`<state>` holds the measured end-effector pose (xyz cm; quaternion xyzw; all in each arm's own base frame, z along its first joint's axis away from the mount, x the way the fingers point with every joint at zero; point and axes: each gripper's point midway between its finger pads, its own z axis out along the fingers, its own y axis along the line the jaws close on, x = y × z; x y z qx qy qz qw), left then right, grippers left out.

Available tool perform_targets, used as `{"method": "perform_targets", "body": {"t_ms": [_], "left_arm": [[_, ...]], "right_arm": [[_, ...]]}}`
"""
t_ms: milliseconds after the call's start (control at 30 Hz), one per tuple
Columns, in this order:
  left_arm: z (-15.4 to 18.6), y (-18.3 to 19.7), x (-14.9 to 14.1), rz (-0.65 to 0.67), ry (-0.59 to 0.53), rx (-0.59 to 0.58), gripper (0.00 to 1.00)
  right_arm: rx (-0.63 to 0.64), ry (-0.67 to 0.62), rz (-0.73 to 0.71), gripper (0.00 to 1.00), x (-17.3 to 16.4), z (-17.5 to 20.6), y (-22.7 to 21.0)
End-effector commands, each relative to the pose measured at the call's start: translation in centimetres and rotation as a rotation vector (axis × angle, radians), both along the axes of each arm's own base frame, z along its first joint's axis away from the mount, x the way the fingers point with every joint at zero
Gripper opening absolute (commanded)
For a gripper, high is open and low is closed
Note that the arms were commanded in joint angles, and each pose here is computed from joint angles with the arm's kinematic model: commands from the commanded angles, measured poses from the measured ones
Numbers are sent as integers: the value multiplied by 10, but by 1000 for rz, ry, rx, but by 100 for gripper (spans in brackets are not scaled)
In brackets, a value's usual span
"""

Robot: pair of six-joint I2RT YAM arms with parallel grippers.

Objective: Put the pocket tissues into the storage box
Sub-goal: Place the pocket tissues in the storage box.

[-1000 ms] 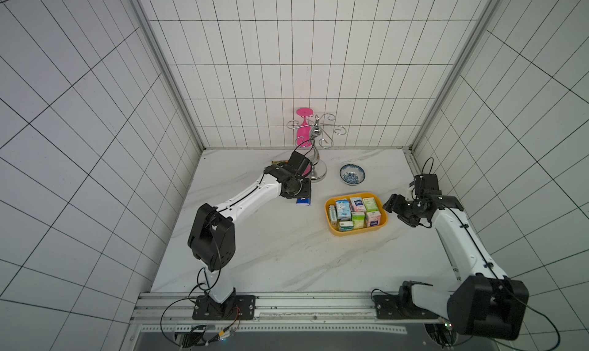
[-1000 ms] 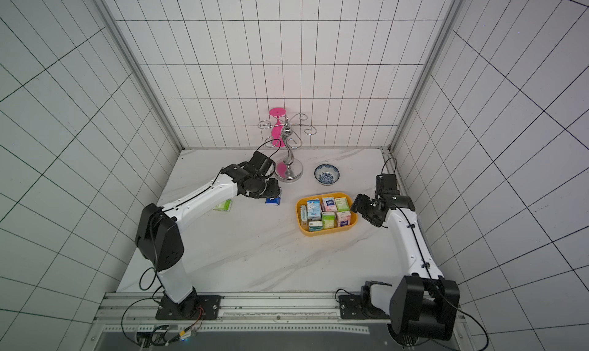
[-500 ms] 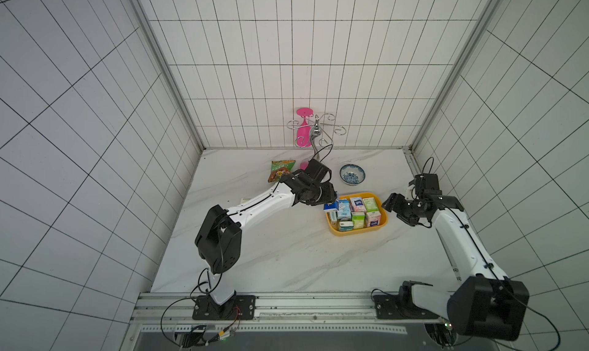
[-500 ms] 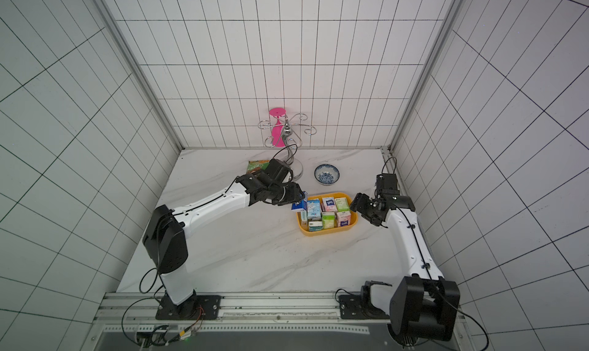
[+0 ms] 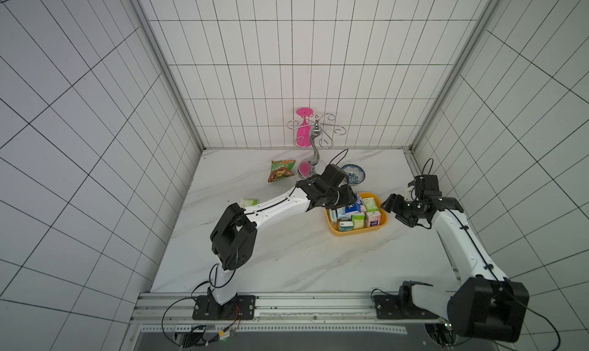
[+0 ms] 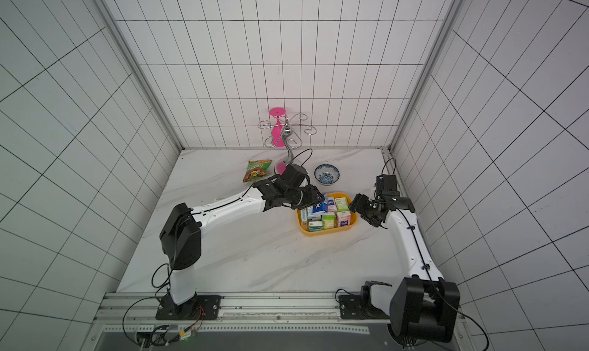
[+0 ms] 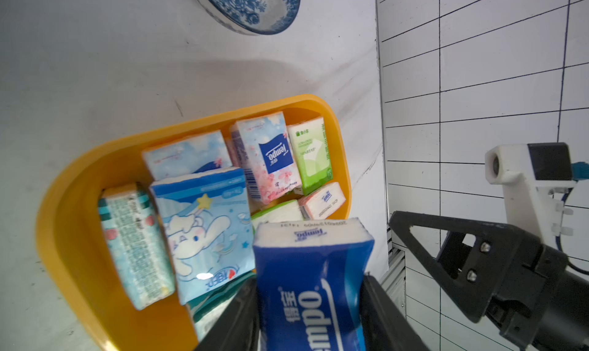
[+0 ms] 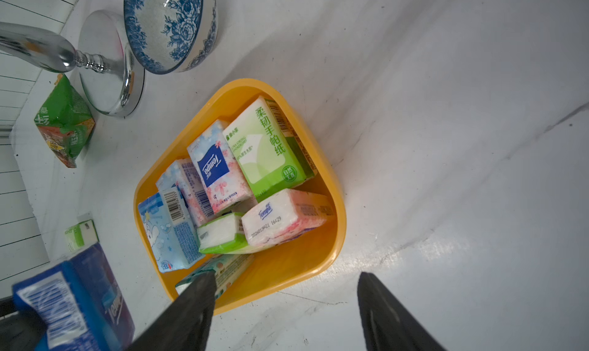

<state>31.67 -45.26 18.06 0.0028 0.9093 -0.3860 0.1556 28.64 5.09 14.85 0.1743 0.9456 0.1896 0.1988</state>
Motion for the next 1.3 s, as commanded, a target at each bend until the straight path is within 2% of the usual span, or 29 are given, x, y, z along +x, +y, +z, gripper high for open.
{"method": "perform_targets", "body": {"t_ms": [0,133,367,800,1033,1200,1267], "left_arm": [[-9,-6,18,82,-15,60,51],[-30,-9,35,134,-65,192,51],[-43,-11,54,169,-126,308,51],[-67,-36,27,82,-111,361,52],[-69,-35,14,72,-108,389,53],[-77,-35,12,66,-101,405,55],[-77,-34,14,68,-100,404,61]], "right_arm": [[5,-3,-17,74,-5,-2,-3],[3,-11,-19,74,-6,-1,-3],[-7,-18,-13,74,-9,0,-5],[-11,-31,-12,75,-8,3,-6],[1,-30,-15,75,-8,3,-5],[3,-35,-16,75,-9,5,-4],[2,-38,-18,75,-9,6,-5]]}}
